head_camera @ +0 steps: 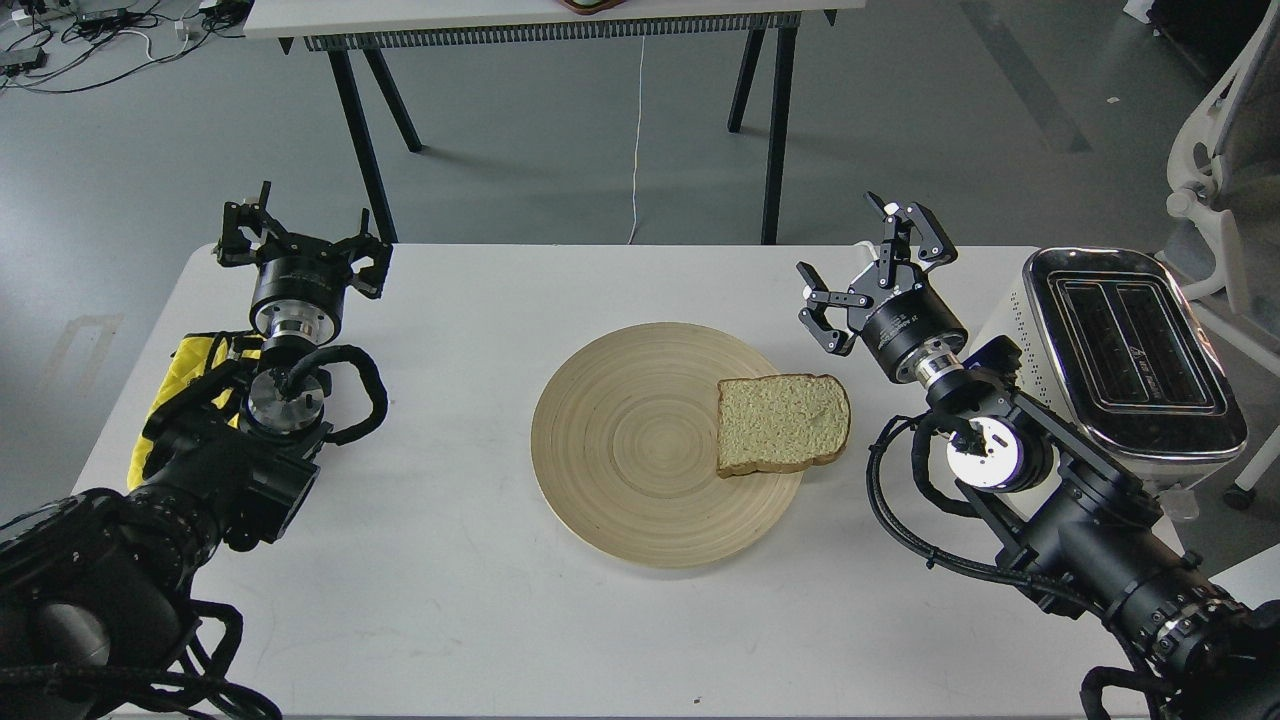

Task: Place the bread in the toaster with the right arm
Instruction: 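Rotate the right gripper and move it toward the bread slice on the plate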

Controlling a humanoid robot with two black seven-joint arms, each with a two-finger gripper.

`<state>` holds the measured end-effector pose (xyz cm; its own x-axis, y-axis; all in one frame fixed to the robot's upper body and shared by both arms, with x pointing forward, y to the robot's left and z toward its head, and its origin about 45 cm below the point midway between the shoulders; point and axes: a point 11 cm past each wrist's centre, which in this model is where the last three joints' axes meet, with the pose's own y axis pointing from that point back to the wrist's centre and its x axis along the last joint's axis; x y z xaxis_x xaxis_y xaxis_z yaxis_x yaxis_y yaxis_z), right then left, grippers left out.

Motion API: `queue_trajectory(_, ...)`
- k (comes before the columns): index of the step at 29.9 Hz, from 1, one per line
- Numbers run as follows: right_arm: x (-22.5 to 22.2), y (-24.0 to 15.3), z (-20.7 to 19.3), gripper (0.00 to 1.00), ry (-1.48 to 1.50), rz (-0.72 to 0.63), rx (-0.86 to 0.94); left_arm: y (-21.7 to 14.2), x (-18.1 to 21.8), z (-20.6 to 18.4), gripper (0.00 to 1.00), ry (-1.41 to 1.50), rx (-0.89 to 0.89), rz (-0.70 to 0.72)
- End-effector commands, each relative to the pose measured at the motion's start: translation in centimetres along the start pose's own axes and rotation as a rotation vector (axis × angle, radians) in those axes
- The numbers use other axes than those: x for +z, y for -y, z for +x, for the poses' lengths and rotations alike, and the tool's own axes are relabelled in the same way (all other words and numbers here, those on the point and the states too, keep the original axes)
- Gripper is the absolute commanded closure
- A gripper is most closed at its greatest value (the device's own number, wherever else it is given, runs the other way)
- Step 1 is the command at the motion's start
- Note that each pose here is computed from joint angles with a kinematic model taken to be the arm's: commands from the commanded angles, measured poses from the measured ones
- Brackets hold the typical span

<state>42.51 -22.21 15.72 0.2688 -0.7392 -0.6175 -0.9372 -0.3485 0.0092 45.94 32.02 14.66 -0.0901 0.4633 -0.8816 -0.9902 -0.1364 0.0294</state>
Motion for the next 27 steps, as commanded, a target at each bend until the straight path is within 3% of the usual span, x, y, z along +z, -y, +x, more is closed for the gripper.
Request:
queue_trajectory(1, 0.0, -0.1, 0.0, 0.01, -0.004, -0.003, -0.002, 0.0, 0.0, 0.0, 0.00, 0.001, 0.000, 0.001)
queue_trajectory(10, -1.2, 0.5, -1.2, 0.01, -0.062, 0.005, -0.026, 0.0, 0.0, 0.0, 0.00, 0.000, 0.000, 0.000)
queue_trajectory(18, -4.6, 0.7, -0.5, 0.01, -0.706, -0.051, 0.079, 0.0, 0.0, 0.0, 0.00, 0.000, 0.000, 0.000)
queue_trajectory(27, -4.5, -2.8, 2.8, 0.01, -1.017, -0.160, 0.121, 0.0, 0.0, 0.0, 0.00, 0.000, 0.000, 0.000)
